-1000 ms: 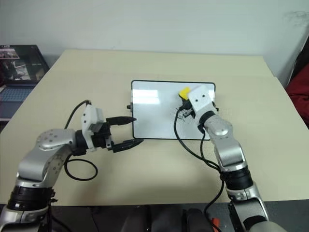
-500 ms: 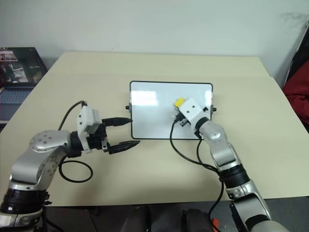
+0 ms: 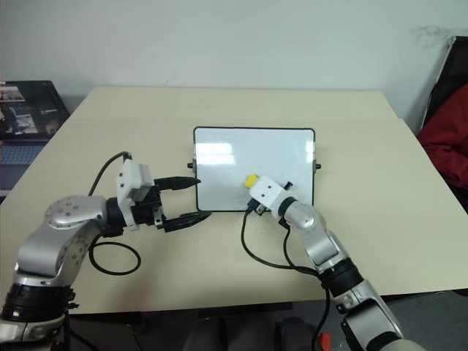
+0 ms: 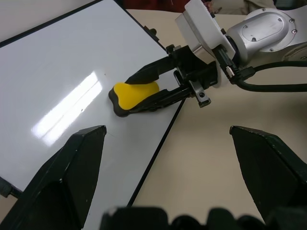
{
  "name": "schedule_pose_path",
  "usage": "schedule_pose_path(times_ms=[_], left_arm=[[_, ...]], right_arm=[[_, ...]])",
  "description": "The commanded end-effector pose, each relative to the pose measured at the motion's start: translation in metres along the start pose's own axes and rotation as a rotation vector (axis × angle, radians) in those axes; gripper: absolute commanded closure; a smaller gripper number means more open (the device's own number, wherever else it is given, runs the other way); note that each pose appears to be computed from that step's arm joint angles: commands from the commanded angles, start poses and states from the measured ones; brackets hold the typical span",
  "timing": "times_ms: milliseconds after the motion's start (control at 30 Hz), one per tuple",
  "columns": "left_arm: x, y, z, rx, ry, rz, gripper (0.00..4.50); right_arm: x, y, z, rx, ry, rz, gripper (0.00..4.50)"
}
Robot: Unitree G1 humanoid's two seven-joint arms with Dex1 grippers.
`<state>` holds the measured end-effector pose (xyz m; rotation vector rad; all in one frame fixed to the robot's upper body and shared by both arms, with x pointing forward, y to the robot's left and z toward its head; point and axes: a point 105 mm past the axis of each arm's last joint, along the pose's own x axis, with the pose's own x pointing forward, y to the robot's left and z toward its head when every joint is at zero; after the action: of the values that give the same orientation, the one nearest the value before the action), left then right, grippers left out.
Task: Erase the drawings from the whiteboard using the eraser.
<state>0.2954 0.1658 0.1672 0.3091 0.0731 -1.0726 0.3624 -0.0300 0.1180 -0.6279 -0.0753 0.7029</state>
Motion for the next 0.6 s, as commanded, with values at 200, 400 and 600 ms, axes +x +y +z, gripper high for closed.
schedule_pose_path(times_ms=[200, 400, 600], left_arm=[[-0.018, 0.022, -0.012, 0.034, 0.03, 0.121, 0.0], [-0.018, 0.024, -0.018, 0.034, 0.039, 0.122, 0.0], [-0.017, 0.022, -0.014, 0.044, 0.033, 0.111, 0.0]], right_arm=[[-0.043, -0.074, 0.074, 0.006, -0.168, -0.192, 3.36], [-0.022, -0.098, 0.058, -0.051, -0.111, -0.272, 3.36], [0.015, -0.054, 0.019, -0.049, -0.03, -0.146, 3.36]])
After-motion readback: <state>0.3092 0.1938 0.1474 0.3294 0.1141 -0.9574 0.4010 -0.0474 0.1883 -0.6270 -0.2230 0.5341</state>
